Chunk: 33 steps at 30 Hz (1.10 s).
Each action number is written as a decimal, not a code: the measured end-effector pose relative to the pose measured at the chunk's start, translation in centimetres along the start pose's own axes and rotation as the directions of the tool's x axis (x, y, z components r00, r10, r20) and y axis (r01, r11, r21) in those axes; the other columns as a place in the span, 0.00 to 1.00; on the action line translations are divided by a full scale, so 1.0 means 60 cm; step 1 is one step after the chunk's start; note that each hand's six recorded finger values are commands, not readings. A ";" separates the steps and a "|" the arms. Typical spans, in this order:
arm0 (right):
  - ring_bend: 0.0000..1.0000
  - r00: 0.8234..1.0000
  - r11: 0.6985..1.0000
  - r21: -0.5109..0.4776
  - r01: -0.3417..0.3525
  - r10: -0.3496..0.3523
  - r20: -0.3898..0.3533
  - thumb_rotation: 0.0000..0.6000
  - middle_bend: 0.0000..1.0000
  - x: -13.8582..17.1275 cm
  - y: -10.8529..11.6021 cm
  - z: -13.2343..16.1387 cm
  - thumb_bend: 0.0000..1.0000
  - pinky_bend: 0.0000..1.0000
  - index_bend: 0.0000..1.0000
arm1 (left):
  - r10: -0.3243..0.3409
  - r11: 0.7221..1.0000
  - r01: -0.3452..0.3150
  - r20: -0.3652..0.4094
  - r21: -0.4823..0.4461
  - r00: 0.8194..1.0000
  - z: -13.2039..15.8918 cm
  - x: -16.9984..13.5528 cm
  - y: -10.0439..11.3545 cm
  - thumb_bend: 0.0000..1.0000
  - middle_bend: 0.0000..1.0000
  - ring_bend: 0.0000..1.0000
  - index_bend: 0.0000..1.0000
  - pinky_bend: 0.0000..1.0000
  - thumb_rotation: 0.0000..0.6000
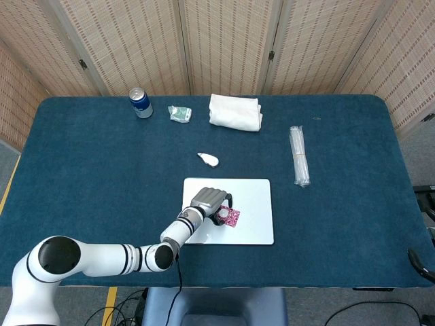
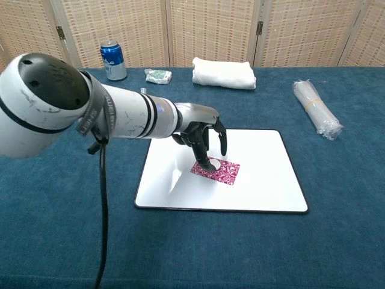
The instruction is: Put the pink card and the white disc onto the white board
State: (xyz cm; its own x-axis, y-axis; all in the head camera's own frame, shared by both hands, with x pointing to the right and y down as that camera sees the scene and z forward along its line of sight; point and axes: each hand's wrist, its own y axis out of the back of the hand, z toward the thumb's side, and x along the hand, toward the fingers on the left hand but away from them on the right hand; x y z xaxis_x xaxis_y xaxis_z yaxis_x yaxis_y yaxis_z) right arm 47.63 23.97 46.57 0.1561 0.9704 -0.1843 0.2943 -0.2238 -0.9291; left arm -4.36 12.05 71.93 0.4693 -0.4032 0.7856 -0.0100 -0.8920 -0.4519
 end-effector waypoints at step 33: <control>0.00 0.968 0.962 0.135 -0.239 0.225 0.111 1.00 0.00 -0.070 -0.123 0.007 0.28 0.00 0.00 | 0.634 0.765 -0.555 -0.225 0.327 0.740 -0.374 -0.623 -0.051 0.25 0.00 0.00 0.00 0.24 1.00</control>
State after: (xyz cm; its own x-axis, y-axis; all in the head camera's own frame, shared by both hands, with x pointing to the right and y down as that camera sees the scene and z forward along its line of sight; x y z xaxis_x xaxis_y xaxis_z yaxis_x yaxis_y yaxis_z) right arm 44.37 21.57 54.06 0.1130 0.8992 -0.4227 0.1184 -0.4345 -0.8928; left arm -41.71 25.27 53.47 0.1422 -0.9096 0.3904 0.0204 -0.3916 -0.9199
